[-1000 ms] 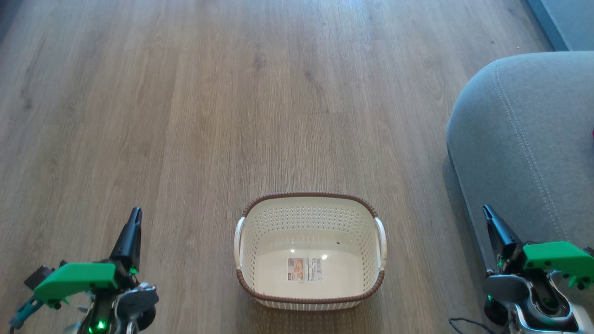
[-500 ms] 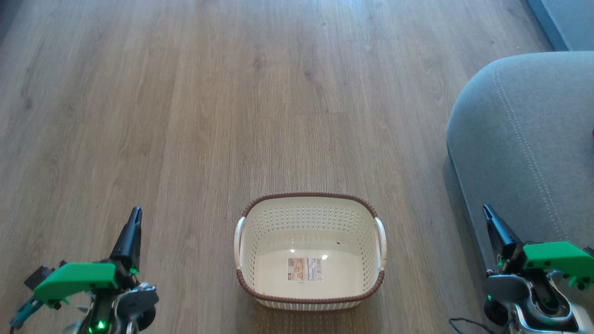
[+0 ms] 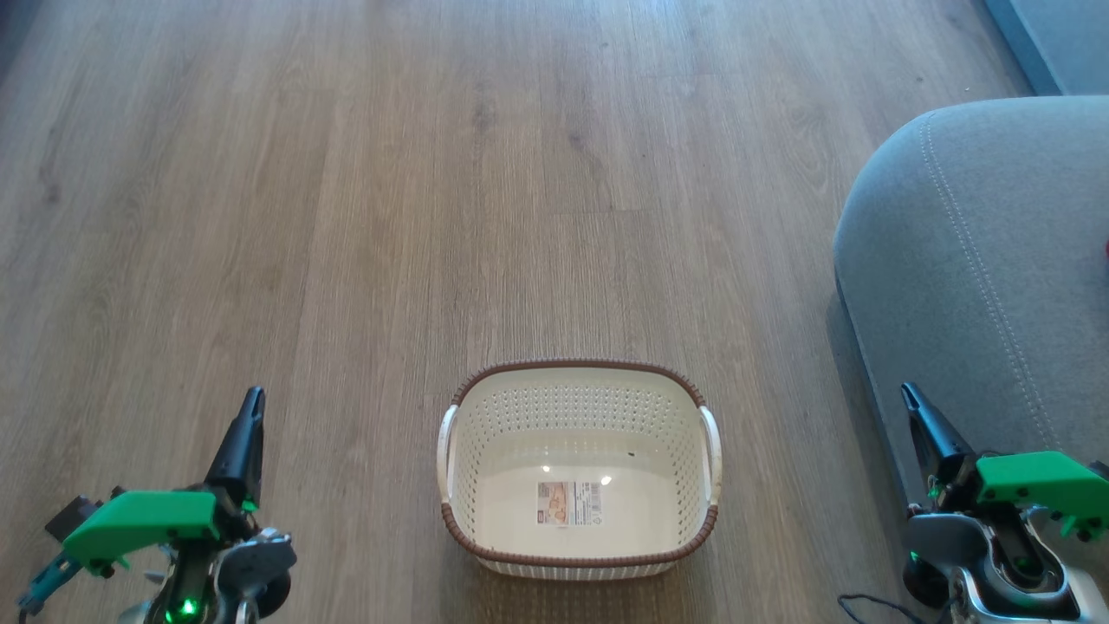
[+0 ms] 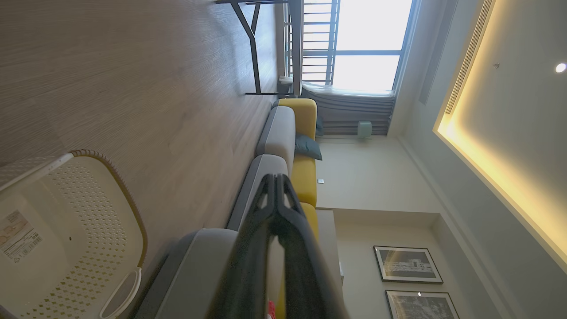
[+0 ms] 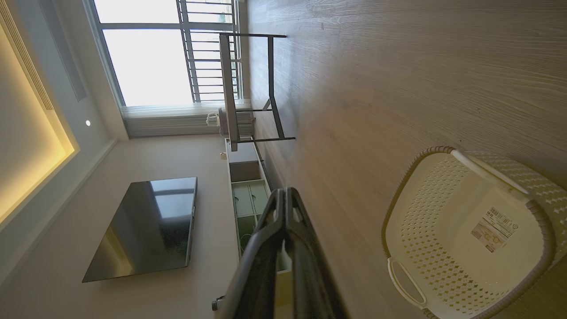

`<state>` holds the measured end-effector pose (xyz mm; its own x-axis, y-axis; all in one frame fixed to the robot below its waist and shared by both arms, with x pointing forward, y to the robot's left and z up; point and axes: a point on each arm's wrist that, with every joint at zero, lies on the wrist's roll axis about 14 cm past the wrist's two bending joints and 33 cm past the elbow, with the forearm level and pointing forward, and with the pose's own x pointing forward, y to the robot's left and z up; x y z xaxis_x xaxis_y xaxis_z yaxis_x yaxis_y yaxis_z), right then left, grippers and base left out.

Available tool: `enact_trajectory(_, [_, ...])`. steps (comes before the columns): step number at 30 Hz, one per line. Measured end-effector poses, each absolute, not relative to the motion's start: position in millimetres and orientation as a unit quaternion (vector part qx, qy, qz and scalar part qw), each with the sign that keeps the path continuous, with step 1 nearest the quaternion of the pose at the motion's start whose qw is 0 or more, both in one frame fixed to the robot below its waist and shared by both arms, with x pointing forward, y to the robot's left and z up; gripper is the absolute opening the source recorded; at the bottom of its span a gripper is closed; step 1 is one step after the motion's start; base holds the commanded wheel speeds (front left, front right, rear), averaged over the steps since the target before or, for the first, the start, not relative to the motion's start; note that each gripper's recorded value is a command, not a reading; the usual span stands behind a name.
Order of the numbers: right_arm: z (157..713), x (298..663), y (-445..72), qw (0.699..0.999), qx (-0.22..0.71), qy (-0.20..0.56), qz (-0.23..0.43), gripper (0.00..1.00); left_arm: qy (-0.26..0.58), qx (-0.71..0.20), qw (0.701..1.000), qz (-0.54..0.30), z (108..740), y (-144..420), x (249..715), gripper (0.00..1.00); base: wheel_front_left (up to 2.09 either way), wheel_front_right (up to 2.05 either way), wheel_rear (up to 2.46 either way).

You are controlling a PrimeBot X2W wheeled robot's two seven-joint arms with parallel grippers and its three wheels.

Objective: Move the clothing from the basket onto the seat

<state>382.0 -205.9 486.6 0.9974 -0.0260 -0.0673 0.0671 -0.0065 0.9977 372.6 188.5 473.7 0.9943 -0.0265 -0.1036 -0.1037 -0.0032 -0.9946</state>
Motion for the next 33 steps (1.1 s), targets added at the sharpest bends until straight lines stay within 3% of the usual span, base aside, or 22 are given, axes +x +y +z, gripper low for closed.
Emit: enact_trajectory(33, [486.6,382.0,-205.9,0.705,0.709,0.015,-0.033,0.00,0.046,-0.708,0.705,0.027,473.7,188.5,372.6,0.00,0.00,0.00,0.00])
